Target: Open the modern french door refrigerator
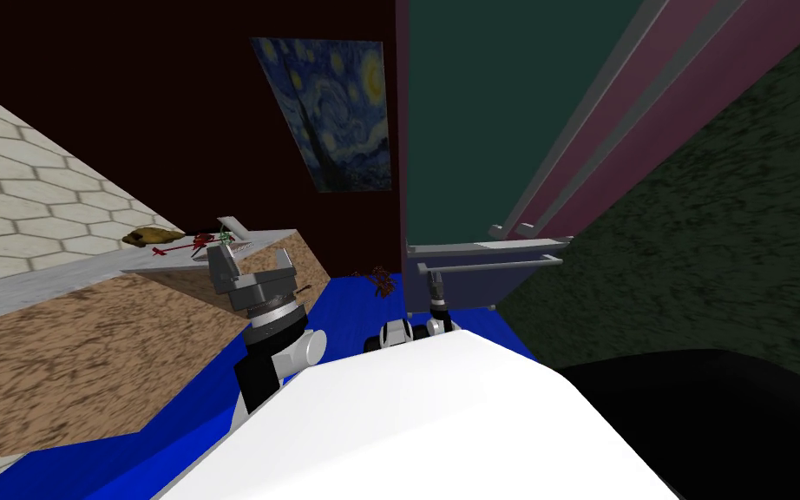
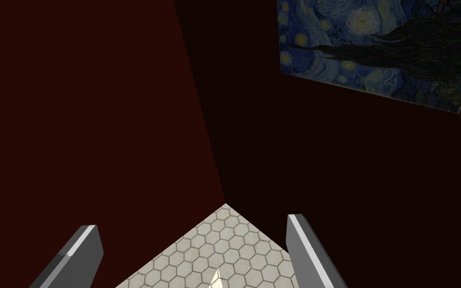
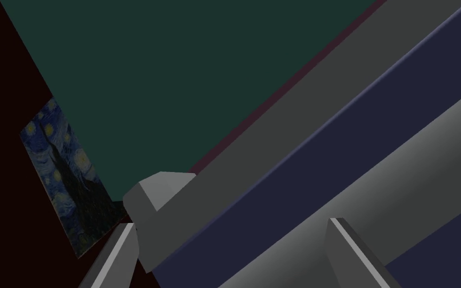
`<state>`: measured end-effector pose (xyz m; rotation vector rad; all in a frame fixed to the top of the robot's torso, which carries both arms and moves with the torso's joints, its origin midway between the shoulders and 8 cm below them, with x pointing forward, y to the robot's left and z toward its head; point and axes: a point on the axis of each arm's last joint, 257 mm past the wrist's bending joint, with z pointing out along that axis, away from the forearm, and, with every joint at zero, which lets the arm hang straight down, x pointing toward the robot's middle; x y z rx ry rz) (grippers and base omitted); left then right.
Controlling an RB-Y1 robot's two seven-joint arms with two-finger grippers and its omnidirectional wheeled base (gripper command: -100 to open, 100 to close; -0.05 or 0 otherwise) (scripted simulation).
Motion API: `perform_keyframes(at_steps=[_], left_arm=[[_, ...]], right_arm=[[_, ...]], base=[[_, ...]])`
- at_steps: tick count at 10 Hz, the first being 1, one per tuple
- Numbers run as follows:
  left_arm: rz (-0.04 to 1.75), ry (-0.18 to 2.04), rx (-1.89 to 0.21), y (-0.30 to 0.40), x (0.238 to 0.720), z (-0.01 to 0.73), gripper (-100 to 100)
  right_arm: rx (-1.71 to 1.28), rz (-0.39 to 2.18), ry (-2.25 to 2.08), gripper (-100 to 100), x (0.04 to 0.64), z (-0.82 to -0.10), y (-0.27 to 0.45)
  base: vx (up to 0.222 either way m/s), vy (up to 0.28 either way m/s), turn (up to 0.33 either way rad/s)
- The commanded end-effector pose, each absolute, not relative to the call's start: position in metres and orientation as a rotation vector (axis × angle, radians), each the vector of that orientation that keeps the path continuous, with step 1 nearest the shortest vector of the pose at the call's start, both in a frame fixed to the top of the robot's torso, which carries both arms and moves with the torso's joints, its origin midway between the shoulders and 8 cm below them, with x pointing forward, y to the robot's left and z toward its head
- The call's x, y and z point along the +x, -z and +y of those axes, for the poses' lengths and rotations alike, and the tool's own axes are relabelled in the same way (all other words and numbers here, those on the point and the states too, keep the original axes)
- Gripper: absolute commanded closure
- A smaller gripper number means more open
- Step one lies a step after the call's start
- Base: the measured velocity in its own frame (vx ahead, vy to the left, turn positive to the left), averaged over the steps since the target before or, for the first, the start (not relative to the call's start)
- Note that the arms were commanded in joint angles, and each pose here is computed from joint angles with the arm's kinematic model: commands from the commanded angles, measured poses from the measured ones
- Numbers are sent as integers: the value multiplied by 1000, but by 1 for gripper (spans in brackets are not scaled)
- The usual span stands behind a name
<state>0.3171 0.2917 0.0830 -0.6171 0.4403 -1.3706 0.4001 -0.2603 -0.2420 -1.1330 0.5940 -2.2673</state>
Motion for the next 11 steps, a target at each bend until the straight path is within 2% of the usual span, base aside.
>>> perform_keyframes(at_steps=[1,11], left_arm=[[440,1371,-617,-83,317,292,0],[440,1371,-617,-83,317,292,0]], right_arm=[[-1172,631,2188,-100,400,-253,263],[-1158,665,2140,-100,396,-254,272]], base=[[14,-7,-11],[7,3,27]])
